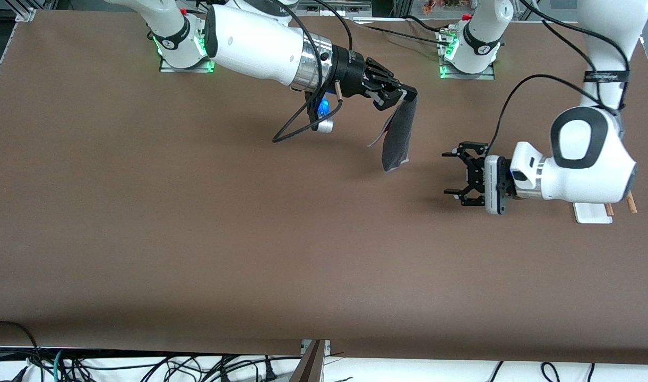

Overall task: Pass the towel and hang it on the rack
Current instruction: 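Hold the towel up with the right gripper while the left gripper approaches it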

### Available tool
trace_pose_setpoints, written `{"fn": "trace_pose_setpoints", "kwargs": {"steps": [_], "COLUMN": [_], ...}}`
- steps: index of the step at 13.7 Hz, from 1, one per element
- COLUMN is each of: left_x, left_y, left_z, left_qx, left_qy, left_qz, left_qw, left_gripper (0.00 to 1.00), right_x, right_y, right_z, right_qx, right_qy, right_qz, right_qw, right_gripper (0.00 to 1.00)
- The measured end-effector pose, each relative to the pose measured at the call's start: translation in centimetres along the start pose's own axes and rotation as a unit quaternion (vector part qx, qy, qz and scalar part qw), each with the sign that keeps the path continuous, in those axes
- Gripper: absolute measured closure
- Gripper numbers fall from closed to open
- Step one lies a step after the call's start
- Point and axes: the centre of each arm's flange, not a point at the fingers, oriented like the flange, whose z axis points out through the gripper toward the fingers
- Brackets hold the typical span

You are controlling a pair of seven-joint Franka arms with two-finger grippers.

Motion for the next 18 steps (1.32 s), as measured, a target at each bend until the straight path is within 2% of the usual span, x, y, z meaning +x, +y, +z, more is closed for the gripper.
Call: {"fn": "trace_pose_setpoints", "kwargs": {"steps": [3,9,15,18], "left_x": [-1.4,-0.7,-0.6,-1.6], "left_y": [0.2,2.2,3.2,3.6], "left_z": [4.6,10.1,11.7,12.9], "left_qx": [-0.001,-0.022,-0.033,-0.042], "left_qy": [0.052,0.133,0.14,0.137], "left_qz": [0.043,0.088,0.105,0.116], "left_qw": [0.998,0.987,0.984,0.983], "left_gripper": [0.0,0.0,0.0,0.04], "right_x": [-0.2,-0.4,-0.4,-0.5], "right_y": [0.3,0.2,0.2,0.1], "right_z": [0.5,0.4,0.4,0.4], "right_qx": [0.001,0.003,0.004,0.004], "right_qy": [0.0,-0.002,-0.002,-0.002], "right_qz": [-0.001,-0.002,-0.002,-0.003], "right_qw": [1.0,1.0,1.0,1.0], "right_gripper": [0.99,0.99,0.99,0.99]}}
